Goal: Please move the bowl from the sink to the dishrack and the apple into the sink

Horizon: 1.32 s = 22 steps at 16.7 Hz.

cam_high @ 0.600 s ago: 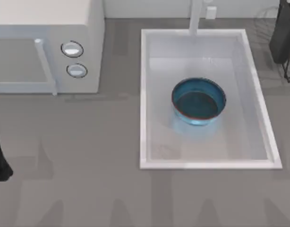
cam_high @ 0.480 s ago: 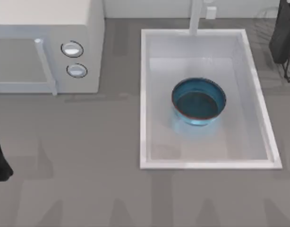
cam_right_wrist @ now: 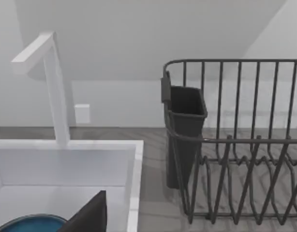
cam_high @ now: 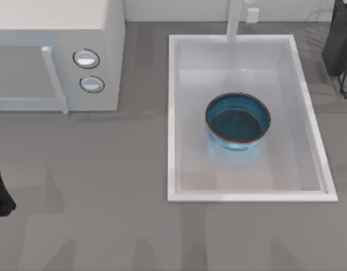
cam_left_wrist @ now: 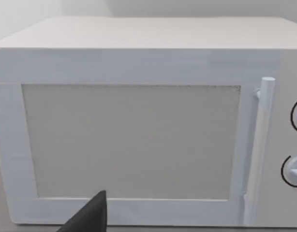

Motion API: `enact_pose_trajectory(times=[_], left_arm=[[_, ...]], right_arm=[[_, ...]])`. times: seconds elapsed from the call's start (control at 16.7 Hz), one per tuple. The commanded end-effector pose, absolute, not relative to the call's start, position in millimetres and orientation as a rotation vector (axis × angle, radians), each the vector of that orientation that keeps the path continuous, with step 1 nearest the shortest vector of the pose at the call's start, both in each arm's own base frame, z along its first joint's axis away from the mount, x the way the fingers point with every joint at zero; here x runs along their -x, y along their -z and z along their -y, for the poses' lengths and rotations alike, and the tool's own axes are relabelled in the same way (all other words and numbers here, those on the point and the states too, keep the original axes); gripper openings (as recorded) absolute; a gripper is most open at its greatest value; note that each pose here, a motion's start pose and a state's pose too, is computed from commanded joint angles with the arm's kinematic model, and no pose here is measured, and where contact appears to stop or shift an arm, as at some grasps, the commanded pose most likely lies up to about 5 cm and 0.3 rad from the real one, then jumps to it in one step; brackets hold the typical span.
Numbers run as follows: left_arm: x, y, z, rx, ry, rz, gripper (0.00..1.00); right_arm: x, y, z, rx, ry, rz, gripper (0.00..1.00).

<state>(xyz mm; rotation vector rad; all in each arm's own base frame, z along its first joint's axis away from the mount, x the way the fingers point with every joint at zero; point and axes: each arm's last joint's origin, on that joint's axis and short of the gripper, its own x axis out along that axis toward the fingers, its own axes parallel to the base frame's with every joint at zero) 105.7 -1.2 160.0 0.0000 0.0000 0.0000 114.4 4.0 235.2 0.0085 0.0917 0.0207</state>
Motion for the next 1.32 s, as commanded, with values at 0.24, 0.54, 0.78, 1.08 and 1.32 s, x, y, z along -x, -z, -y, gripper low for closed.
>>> enact_pose_trajectory(times=[0.24,0.54,0.78,1.08,1.32], left_arm=[[-105.7,-160.0,1.2,0.0,0.0,0.0,1.0],[-105.7,-160.0,1.2,0.0,0.0,0.0,1.0],[-105.7,-160.0,1.2,0.0,0.0,0.0,1.0],[-105.7,-160.0,1.2,0.0,0.0,0.0,1.0],[-105.7,-160.0,1.2,0.0,0.0,0.0,1.0]], right_arm=[[-154.8,-306.0,-13.8,-0.024,-0.043,-0.236,1.0],[-273.2,-338.8,-46.2,-0.031,-0.073,-0.544,1.0],[-354.2,-291.3,-82.1,-0.031,-0.082,-0.863,1.0],[-406.3,-238.4,-125.3,-0.009,-0.077,-1.11,1.0],[-443.4,-205.7,-164.7,0.008,-0.069,-1.204,1.0]])
